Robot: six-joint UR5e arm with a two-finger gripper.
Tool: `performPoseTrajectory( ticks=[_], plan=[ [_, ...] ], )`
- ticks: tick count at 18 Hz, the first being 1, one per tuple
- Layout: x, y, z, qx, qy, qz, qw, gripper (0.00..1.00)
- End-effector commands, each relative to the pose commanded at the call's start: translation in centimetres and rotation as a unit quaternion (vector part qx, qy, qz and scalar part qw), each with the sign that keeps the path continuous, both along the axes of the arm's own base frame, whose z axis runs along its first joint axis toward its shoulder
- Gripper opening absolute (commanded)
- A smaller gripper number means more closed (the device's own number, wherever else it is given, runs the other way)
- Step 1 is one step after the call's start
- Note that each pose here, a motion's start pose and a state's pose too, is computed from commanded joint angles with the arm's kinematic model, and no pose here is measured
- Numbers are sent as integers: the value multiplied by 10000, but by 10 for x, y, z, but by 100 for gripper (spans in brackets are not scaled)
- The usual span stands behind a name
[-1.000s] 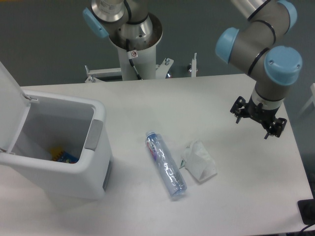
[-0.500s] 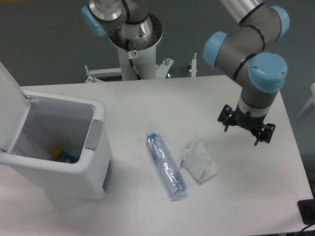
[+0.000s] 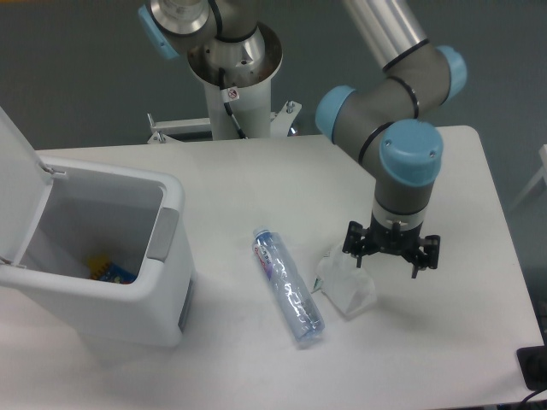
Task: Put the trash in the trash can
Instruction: 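Move the gripper over the crumpled white tissue and lower toward it, then close the gripper on the white tissue and lift it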
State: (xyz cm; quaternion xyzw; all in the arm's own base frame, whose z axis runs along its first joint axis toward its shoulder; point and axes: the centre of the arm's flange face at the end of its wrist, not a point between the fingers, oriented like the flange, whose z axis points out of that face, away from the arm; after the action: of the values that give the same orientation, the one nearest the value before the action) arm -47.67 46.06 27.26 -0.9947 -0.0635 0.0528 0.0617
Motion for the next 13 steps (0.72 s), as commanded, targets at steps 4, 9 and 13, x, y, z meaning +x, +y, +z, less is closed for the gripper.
performPoseTrajectory(
  ticks=[4,9,13],
  plan=[
    [22,7,-17,-136,-146,-10,9998,100],
    [26,6,-37,-241,-288,-24,9993,100],
    [25,7,-46,-272,-342,6,9990,84]
  ],
)
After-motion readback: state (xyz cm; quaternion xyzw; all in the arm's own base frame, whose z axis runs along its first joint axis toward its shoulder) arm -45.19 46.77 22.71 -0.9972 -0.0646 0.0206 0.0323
